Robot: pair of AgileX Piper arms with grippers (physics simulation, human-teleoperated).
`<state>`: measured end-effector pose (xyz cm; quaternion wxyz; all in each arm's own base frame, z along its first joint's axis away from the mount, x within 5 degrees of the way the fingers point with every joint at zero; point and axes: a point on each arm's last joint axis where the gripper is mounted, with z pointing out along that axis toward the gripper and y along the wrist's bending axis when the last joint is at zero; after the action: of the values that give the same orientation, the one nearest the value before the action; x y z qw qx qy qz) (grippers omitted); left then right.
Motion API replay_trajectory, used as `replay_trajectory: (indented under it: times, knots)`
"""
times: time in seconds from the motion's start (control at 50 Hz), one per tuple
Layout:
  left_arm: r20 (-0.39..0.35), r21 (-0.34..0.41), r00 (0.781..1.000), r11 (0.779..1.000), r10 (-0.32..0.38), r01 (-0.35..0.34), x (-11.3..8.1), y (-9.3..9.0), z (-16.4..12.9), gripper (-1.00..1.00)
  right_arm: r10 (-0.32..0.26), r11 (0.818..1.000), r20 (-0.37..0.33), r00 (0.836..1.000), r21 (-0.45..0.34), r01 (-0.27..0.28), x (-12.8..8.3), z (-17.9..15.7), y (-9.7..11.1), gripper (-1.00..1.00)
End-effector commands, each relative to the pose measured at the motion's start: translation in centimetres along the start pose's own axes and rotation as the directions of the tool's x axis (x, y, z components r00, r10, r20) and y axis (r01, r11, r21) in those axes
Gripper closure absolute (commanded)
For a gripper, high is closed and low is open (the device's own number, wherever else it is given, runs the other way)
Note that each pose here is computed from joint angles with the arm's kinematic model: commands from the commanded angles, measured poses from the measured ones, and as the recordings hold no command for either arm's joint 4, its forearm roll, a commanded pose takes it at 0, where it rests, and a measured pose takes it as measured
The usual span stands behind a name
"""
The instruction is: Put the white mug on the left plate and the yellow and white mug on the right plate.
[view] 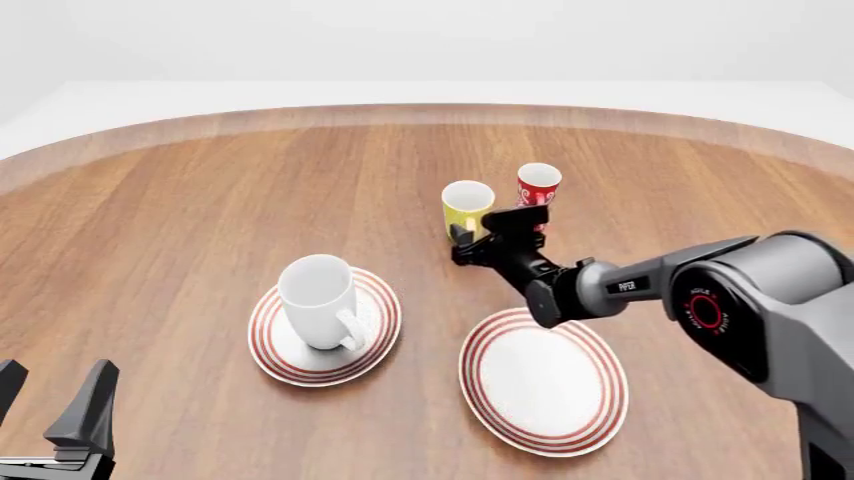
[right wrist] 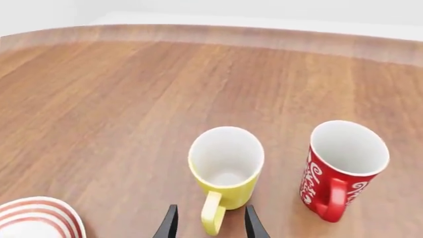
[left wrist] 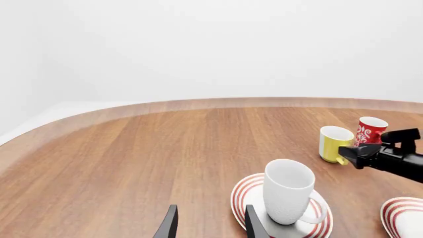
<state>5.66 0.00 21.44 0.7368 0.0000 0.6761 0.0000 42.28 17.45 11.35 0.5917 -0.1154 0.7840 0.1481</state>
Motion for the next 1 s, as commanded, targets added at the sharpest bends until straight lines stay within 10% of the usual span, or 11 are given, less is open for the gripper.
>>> replay_trajectory:
  times: [0.02,0.56,0.58,1.0]
  knots:
    - [0.0,0.0,1.0,1.0,0.0,0.0,0.0,0.0,0.0,-1.0,-0.001,1.0,-0.015,1.0,-0.002,0.001,0.5,0.6,0.1,-1.0]
    - [0.0,0.0,1.0,1.0,0.0,0.0,0.0,0.0,0.0,-1.0,0.001,1.0,-0.054,0.999,0.0,-0.001,1.9,1.8,0.1,-1.0]
    - [0.0,0.0,1.0,1.0,0.0,0.0,0.0,0.0,0.0,-1.0,0.0,1.0,-0.052,0.999,-0.002,0.0,1.8,1.7,0.2,1.0]
    - [0.0,0.0,1.0,1.0,0.0,0.0,0.0,0.0,0.0,-1.0,-0.032,0.999,-0.009,0.999,-0.013,0.032,0.4,-0.5,0.6,1.0]
